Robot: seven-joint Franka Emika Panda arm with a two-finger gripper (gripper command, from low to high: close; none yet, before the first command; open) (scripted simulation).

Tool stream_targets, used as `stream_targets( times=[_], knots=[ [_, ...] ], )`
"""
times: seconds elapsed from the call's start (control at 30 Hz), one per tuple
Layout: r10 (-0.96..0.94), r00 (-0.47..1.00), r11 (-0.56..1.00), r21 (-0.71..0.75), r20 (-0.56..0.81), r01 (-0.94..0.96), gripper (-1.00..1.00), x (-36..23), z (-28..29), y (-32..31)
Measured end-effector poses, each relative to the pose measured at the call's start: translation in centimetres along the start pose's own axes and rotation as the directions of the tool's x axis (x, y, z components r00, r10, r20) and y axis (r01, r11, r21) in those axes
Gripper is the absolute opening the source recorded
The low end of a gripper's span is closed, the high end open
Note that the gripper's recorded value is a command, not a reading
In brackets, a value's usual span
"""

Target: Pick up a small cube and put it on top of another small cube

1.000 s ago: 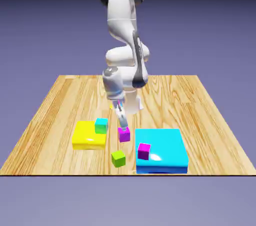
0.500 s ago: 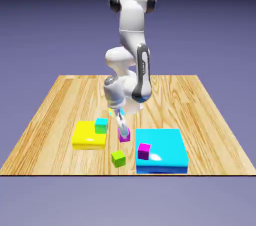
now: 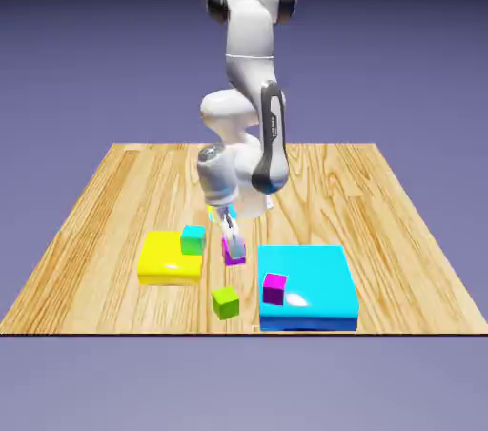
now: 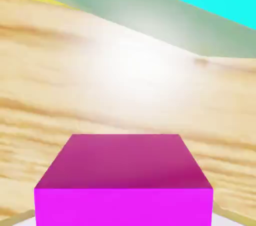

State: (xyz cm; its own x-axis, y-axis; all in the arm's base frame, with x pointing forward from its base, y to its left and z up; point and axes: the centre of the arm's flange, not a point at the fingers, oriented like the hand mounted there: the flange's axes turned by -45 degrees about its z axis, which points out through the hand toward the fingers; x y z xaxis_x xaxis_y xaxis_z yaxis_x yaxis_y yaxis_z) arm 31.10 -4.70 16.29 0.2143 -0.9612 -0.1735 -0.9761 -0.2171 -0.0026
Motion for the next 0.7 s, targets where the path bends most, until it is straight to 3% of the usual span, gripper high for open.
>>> stream_targets(
  times=[0.47, 0.57, 0.7],
  knots=[
    [-0.001, 1.000, 1.000, -0.002, -0.005, 0.001, -1.00, -0.9, -3.2, 0.7],
    [0.027, 0.998, 0.999, 0.024, -0.052, -0.026, -1.00, 1.3, -4.6, -2.6],
    [-0.073, 0.995, 0.997, 0.023, -0.073, 0.074, -1.00, 3.9, -7.3, -5.6]
  ],
)
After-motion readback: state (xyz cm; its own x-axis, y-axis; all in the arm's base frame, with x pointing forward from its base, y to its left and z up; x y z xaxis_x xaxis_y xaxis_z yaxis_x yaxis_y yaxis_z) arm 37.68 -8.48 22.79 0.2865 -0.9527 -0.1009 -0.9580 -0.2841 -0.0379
